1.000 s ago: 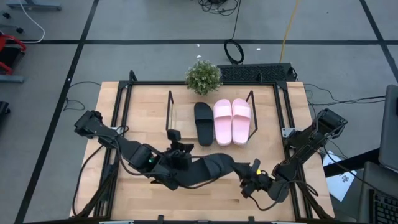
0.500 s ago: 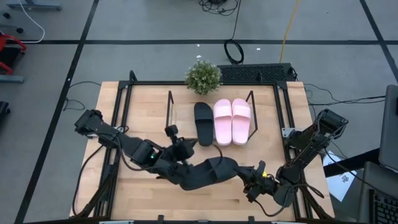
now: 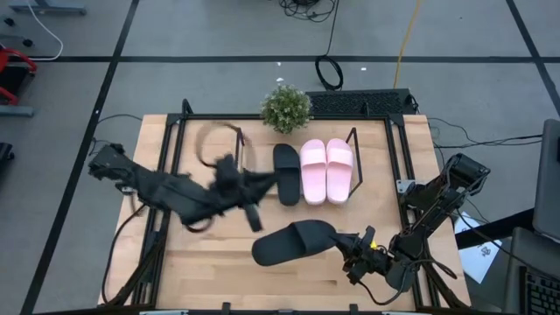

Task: Pick and place slides into the shelf
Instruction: Put the black slides on the shelf

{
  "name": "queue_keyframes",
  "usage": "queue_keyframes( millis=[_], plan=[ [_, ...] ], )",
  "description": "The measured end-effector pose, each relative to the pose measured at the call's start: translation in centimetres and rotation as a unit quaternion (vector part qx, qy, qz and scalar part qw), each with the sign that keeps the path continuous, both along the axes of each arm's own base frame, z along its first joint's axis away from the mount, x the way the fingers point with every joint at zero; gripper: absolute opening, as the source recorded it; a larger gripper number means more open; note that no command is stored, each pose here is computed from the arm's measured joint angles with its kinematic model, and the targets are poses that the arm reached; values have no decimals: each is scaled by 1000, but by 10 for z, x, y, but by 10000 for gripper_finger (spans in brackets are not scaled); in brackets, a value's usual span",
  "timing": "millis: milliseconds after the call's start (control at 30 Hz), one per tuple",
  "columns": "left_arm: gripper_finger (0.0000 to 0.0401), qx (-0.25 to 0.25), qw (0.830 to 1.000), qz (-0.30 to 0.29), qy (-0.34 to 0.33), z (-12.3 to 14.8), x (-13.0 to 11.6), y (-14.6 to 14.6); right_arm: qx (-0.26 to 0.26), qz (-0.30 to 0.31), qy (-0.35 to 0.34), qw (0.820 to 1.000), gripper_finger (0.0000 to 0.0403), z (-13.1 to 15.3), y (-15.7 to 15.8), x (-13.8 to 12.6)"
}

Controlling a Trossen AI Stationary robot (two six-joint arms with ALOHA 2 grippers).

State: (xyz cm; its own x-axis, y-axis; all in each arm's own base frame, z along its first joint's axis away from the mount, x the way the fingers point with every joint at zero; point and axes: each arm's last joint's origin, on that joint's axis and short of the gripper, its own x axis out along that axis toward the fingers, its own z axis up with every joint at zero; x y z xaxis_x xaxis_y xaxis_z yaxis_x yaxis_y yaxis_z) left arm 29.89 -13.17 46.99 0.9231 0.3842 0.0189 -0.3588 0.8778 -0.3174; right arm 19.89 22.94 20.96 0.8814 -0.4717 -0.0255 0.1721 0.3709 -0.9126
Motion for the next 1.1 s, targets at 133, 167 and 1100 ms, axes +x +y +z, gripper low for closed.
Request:
queue_keyframes(
  millis=[133, 167, 1100],
  plan=[
    [31, 69, 994, -13, -88, 41, -25, 12, 0, 1, 0, 1000, 28, 0, 0, 0],
    [31, 91, 990, -17, -106, 48, -30, 14, -1, 0, 1, 1000, 28, 0, 0, 1],
    [31, 410, 866, -175, 228, -50, 35, -4, 62, 93, 15, 994, 28, 3, -1, -8]
  ],
)
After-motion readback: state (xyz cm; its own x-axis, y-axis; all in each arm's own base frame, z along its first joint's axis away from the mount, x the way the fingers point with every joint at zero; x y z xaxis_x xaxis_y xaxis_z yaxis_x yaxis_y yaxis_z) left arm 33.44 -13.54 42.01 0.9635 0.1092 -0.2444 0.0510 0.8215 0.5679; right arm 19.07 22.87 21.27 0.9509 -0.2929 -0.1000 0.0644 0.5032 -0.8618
